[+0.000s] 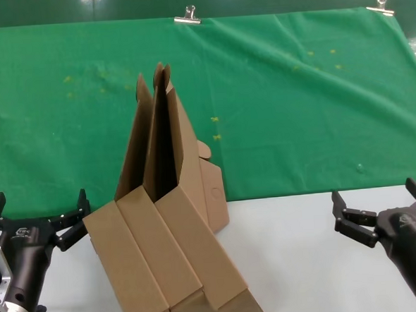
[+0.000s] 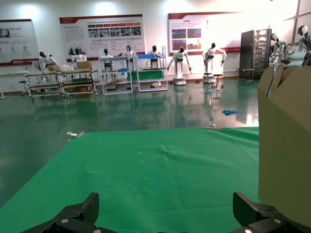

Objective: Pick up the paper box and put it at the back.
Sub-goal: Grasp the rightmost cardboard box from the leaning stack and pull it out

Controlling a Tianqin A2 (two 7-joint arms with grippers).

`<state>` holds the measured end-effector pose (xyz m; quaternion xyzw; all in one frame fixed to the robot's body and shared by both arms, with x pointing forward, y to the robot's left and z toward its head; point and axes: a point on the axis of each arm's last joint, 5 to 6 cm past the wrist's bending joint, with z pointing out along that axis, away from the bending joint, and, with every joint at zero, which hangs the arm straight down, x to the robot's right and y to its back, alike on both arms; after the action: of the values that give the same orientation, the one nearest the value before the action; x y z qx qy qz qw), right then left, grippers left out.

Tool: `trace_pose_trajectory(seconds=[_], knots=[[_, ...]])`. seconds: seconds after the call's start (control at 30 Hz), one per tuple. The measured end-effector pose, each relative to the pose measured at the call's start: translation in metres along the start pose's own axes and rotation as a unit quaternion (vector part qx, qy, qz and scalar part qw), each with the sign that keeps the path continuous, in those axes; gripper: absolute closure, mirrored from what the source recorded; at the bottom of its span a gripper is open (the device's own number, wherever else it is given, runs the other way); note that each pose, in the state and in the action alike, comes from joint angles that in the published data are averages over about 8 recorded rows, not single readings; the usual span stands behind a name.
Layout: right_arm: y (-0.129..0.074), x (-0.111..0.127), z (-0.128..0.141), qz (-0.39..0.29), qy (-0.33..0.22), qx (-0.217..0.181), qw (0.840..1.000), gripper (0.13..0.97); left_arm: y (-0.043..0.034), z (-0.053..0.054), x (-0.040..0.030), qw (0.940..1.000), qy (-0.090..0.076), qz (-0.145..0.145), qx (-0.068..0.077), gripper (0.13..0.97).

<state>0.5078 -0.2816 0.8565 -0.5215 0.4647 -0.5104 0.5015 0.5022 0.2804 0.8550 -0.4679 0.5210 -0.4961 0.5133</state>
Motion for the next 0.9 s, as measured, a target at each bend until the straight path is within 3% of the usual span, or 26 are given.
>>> trace_pose_trajectory(seconds=[0.57, 0.77, 0.9], knots=[[-0.003, 0.005, 0.002, 0.008, -0.019, 0.002, 1.000, 0.130, 0.0000, 0.000, 0.0000, 1.0000, 0.000, 0.000, 0.000, 0.137], [-0.014, 0.025, 0.014, -0.021, -0.112, 0.022, 0.993, 0.130, 0.0000, 0.000, 0.0000, 1.0000, 0.000, 0.000, 0.000, 0.155], [-0.024, 0.043, 0.028, -0.077, -0.203, 0.045, 0.975, 0.130, 0.0000, 0.000, 0.0000, 1.0000, 0.000, 0.000, 0.000, 0.189]])
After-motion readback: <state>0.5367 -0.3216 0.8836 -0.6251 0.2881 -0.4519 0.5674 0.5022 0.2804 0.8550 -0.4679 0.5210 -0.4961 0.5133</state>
